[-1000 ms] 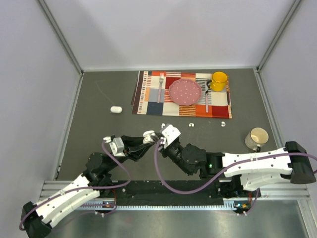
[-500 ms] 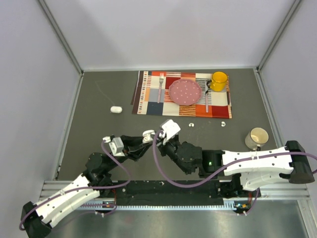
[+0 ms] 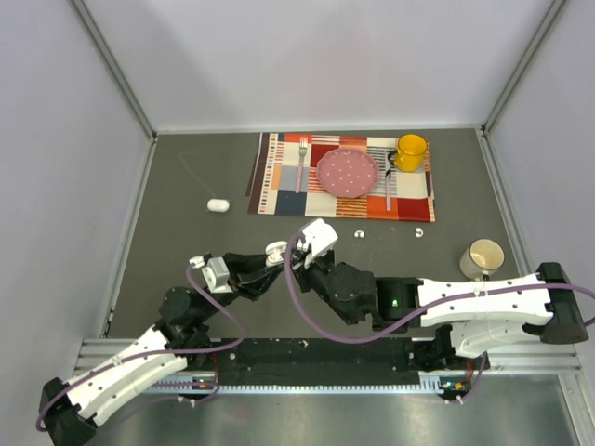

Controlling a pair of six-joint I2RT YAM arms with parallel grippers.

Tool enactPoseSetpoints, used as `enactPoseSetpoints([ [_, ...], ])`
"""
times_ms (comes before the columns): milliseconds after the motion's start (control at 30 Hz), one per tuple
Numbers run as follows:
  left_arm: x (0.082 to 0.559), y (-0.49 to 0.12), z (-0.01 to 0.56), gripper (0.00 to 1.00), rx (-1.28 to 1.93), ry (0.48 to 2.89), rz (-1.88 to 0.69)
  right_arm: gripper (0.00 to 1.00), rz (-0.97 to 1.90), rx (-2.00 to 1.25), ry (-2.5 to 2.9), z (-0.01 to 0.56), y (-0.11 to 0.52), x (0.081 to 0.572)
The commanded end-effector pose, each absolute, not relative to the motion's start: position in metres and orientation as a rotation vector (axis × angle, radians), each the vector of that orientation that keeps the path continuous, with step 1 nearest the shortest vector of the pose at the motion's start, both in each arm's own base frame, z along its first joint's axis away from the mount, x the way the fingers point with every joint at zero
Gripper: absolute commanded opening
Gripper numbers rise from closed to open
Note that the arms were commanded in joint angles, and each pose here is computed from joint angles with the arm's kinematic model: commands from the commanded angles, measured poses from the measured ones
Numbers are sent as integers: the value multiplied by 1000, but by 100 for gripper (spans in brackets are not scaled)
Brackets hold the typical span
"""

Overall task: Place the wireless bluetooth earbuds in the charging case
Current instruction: Insert the right earbud into the right side groove of the charging case, then adjust the right earbud in the right side groove of the charging case.

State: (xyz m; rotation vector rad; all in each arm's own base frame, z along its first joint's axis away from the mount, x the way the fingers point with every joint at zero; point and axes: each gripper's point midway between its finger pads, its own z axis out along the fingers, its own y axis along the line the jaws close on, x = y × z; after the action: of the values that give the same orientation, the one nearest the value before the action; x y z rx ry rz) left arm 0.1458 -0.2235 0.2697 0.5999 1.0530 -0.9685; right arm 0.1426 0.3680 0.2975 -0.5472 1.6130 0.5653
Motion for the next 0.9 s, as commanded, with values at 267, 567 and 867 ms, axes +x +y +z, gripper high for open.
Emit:
enactPoseSetpoints([
  [267, 151, -210, 296, 0, 515, 970, -926, 52, 720, -475, 1608, 336, 368, 128],
  [567, 150, -211, 295, 0, 521, 972, -934, 82, 910, -192, 1524, 392, 314, 141],
  [867, 147, -211, 303, 0, 523, 949, -941, 82, 1051, -75, 1680, 368, 300, 165],
])
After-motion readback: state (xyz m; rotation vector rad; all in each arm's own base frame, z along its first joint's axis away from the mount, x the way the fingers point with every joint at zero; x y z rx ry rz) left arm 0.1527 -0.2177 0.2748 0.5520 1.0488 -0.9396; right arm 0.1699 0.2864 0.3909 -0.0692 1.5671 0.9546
